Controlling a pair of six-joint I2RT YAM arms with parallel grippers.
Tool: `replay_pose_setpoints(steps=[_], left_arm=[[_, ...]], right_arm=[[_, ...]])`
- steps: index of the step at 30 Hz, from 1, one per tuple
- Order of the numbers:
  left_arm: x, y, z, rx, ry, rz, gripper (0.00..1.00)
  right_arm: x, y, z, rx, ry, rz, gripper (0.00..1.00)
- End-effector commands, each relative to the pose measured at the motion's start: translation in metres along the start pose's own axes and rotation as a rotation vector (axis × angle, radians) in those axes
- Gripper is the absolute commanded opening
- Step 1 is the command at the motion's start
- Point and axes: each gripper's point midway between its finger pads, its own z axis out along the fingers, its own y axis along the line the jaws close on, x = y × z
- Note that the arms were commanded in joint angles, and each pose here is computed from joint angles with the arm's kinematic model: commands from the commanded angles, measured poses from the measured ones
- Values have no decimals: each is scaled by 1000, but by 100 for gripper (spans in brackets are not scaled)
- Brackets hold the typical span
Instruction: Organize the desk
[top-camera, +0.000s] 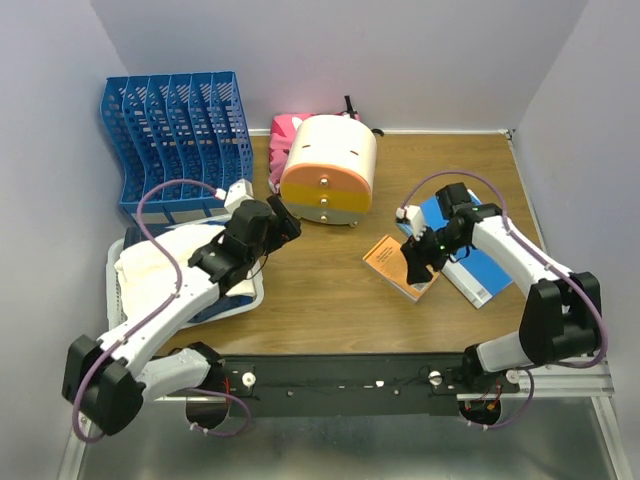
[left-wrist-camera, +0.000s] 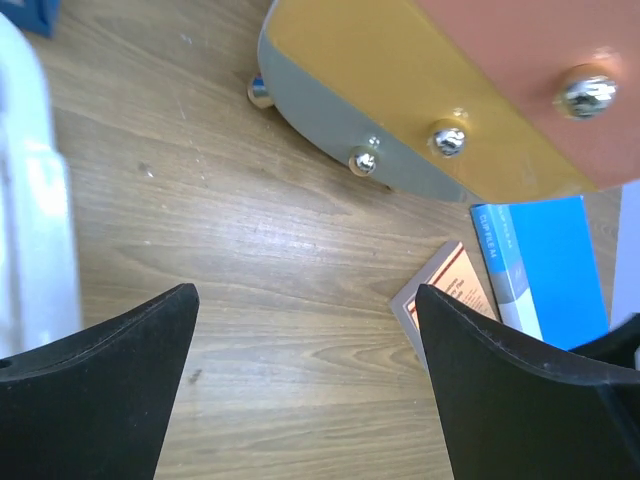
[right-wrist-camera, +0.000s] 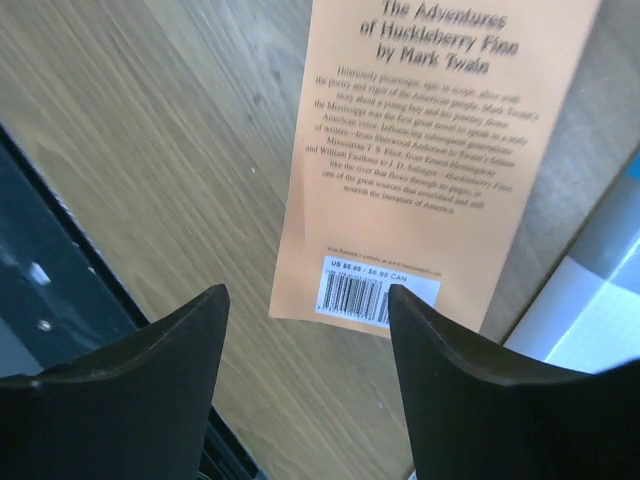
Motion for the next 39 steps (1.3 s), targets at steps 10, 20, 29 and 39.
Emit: replay_pose_setpoints(steps=[10, 20, 29, 39], left_arm=[[-32, 8, -68, 97, -132, 0, 99], [-1, -17, -69, 268, 6, -72, 99], [43, -66, -51, 403, 190, -93, 99], [120, -86, -10, 316, 324, -199, 99]], right_arm=[[21, -20, 53, 377, 182, -143, 84], [65, -17, 81, 455, 342, -168, 64], [51, 6, 62, 374, 277, -207, 6], [-15, 63, 27, 142, 99, -242, 1]])
